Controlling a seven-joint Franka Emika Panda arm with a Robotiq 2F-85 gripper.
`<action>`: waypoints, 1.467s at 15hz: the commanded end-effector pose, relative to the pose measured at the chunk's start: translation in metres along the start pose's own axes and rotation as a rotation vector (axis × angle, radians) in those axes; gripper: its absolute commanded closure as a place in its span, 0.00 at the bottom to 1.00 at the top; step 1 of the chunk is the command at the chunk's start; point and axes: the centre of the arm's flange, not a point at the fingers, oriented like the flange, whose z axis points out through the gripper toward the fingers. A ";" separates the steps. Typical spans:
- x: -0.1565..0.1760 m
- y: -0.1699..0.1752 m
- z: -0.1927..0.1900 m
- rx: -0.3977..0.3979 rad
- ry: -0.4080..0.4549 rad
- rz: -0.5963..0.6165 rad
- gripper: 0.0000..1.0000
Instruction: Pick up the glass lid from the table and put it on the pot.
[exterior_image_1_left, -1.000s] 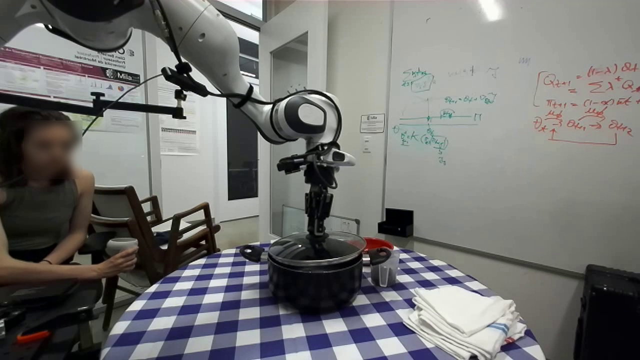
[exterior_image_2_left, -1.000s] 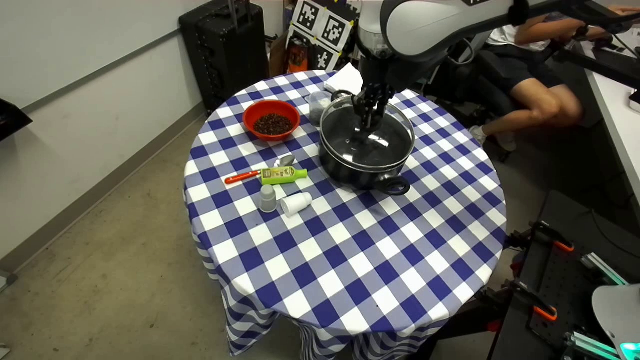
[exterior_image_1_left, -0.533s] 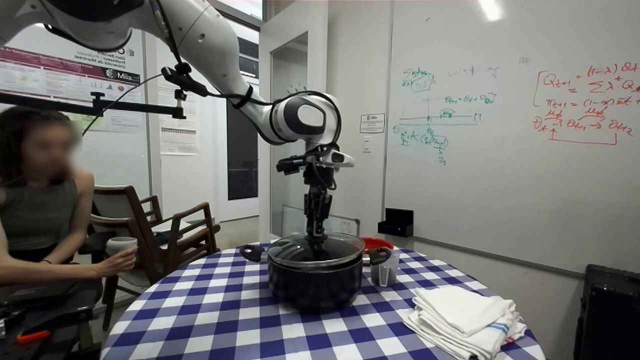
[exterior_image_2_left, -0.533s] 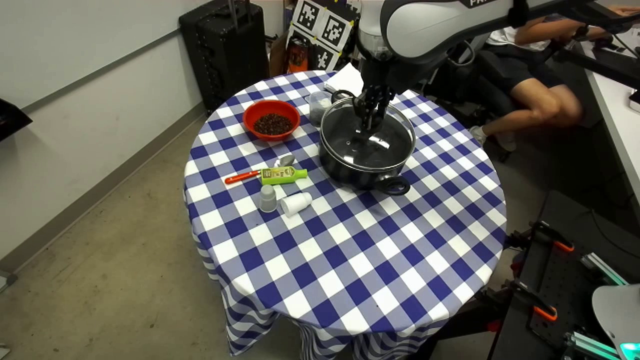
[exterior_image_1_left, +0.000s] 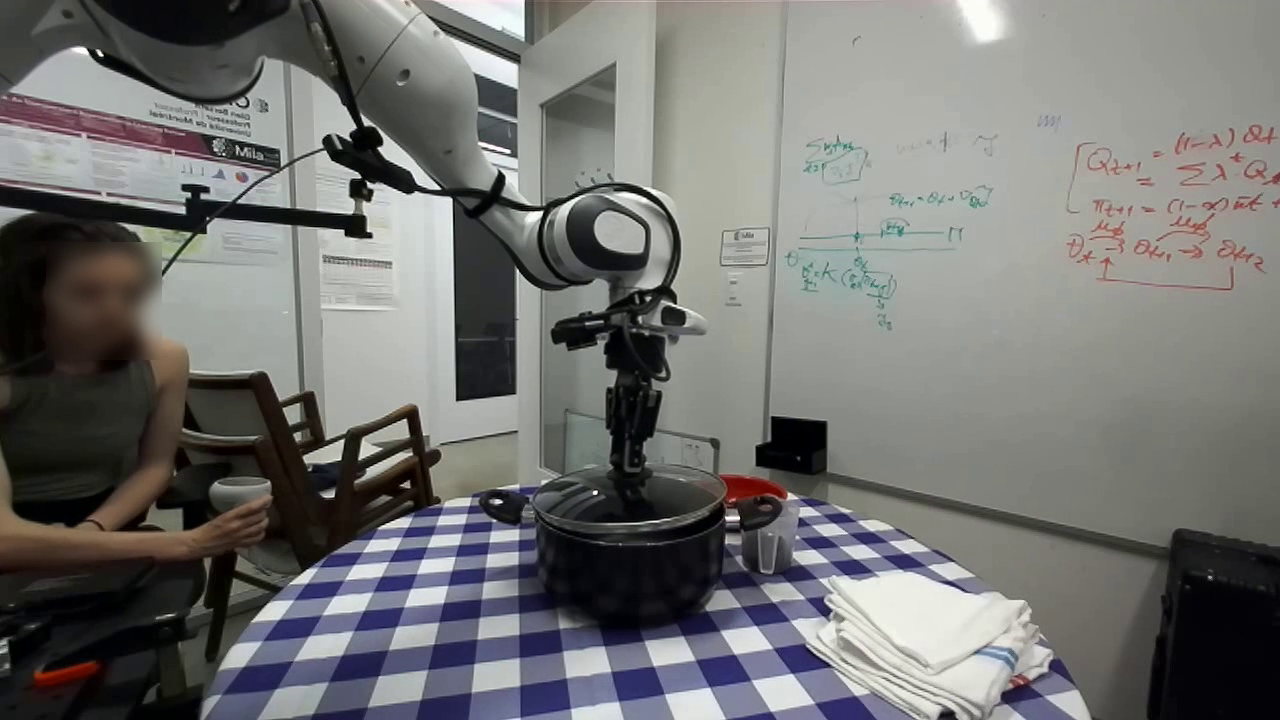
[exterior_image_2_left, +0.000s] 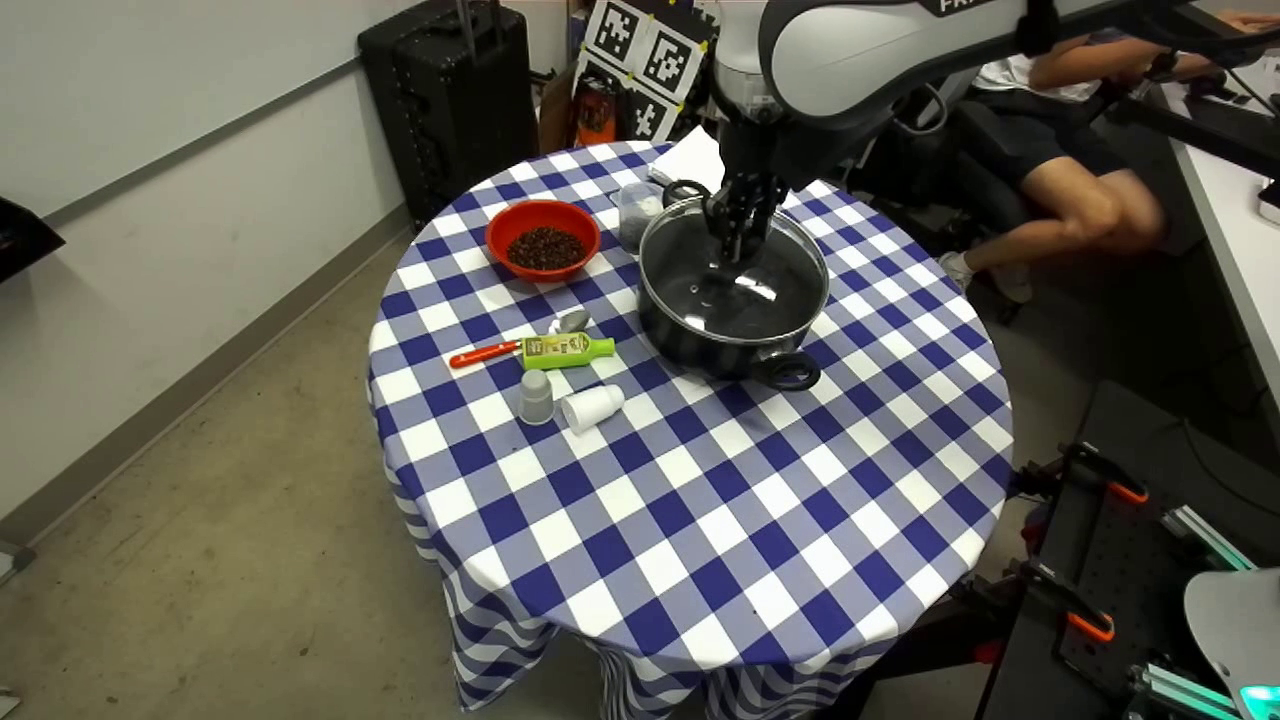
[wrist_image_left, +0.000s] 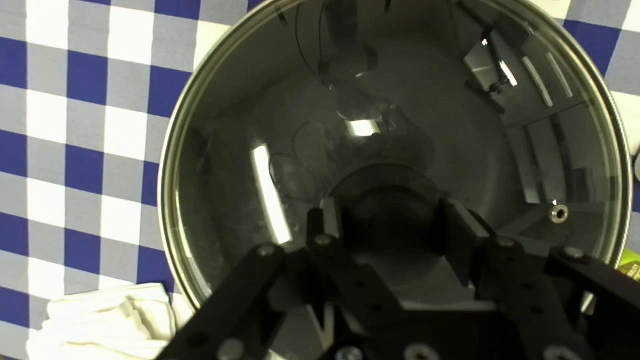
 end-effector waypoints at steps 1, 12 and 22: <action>-0.006 0.000 -0.008 0.007 -0.001 0.016 0.75; -0.004 0.005 -0.005 0.023 -0.009 0.027 0.75; -0.004 0.003 0.000 0.032 -0.021 0.025 0.75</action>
